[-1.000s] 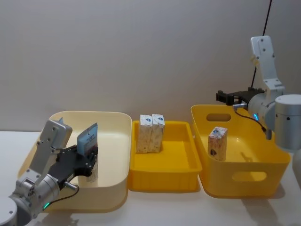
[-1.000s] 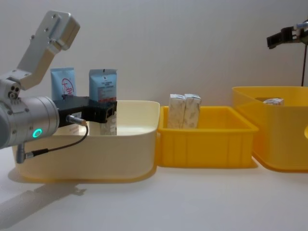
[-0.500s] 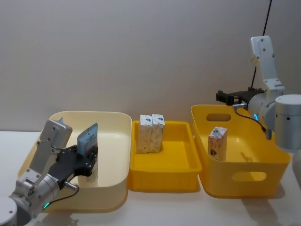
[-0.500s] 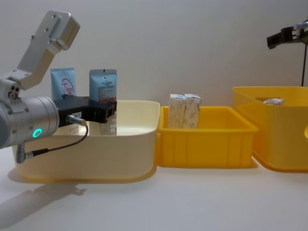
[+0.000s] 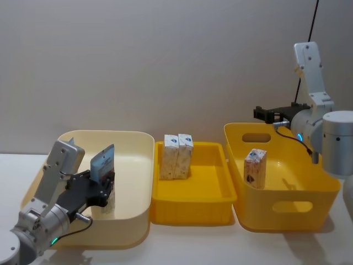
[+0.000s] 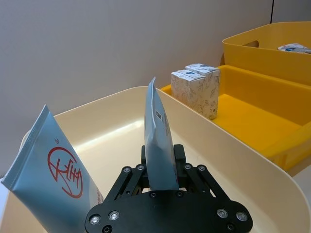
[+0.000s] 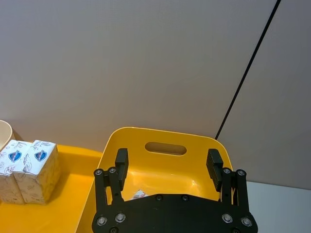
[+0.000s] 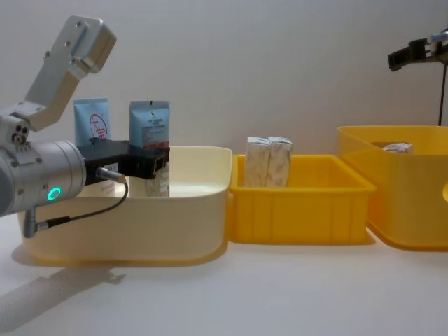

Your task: Bimanual collaborative sorting of washing and personal care products

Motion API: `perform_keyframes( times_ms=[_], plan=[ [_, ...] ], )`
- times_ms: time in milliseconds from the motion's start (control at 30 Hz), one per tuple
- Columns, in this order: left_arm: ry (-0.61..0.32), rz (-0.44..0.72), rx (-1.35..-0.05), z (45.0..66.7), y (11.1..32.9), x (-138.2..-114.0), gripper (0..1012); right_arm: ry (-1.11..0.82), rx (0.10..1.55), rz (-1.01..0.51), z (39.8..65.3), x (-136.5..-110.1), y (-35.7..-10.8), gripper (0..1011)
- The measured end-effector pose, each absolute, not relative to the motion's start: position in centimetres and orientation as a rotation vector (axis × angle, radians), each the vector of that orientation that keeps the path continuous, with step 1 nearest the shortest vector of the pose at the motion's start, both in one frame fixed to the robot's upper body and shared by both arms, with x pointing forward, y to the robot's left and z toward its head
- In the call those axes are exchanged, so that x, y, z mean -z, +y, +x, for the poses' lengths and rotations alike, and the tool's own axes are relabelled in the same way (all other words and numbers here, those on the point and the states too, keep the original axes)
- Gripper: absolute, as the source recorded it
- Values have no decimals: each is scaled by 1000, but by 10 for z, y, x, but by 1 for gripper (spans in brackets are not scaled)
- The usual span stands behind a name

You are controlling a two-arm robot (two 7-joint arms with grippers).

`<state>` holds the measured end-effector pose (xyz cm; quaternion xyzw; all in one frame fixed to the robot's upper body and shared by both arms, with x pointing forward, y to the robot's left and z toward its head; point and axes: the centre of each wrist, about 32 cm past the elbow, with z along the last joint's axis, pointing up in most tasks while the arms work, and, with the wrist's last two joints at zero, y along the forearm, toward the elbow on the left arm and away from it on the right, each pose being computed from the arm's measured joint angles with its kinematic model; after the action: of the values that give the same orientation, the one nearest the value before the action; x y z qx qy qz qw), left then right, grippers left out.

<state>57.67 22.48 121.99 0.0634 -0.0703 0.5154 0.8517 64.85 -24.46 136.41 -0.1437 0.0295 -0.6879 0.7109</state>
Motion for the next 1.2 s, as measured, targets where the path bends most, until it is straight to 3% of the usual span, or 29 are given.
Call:
perform_keyframes(
  times_ms=[267, 633, 1200],
  plan=[
    [-157, 136, -1083, 577, 224, -1224, 264, 65, 1526, -319, 649, -1364, -245, 1001],
    [-233, 101, -1086, 572, 217, -1247, 264, 65, 1526, -319, 649, -1364, -245, 1001],
    [-384, -39, -1086, 552, 210, -1288, 266, 65, 1525, -318, 649, -1364, -245, 1001]
  ],
)
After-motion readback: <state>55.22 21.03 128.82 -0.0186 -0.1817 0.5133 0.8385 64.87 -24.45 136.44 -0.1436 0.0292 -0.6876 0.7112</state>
